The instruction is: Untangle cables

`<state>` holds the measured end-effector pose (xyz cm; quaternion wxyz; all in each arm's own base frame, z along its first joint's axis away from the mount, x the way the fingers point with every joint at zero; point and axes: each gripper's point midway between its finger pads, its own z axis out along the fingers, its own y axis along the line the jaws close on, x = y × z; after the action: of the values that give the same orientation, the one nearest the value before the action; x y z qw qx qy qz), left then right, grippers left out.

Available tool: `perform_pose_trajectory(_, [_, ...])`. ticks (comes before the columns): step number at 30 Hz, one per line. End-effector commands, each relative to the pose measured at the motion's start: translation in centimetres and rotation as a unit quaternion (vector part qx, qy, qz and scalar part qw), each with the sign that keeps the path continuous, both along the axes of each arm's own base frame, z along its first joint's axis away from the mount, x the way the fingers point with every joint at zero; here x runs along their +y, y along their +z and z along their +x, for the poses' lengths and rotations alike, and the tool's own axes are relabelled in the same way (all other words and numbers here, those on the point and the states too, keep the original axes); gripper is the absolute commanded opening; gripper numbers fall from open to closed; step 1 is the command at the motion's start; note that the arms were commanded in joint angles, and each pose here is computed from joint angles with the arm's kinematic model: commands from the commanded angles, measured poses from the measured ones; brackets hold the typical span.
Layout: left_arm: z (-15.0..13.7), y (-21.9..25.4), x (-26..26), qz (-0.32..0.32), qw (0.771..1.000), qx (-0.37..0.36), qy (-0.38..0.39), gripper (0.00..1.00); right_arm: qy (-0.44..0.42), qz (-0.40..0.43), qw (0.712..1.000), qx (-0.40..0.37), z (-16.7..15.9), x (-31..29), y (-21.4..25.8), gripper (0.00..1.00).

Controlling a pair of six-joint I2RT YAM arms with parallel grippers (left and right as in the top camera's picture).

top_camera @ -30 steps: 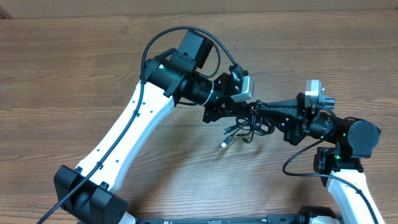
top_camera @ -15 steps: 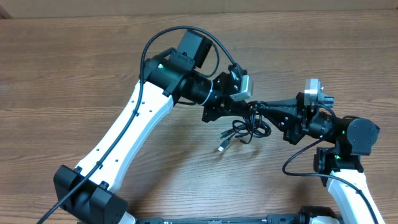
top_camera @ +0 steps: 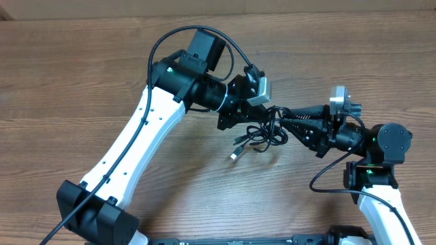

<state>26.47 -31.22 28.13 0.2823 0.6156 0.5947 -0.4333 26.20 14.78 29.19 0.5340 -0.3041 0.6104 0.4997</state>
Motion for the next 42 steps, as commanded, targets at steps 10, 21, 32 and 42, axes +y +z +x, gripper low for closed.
perform_pose_trajectory(10, [0.8, 0.5, 0.1, 0.005, 1.000, -0.005, 0.016, 0.04, 0.001, -0.003, 1.000, -0.017, -0.1, 0.1, 0.8, 0.61])
perform_pose_trajectory(21, [1.8, 1.2, 0.9, -0.015, 0.999, 0.007, 0.030, 0.04, 0.001, -0.003, 1.000, -0.017, -0.1, 0.1, 0.8, 0.65])
perform_pose_trajectory(32, [2.6, 2.7, 2.5, -0.058, 0.997, 0.029, 0.036, 0.04, 0.001, -0.003, 1.000, -0.018, -0.1, 0.1, 0.8, 0.32])
perform_pose_trajectory(42, [2.7, 2.5, 2.5, -0.053, 0.997, 0.028, 0.039, 0.04, 0.000, -0.003, 1.000, -0.018, -0.1, 0.1, 0.8, 0.04])
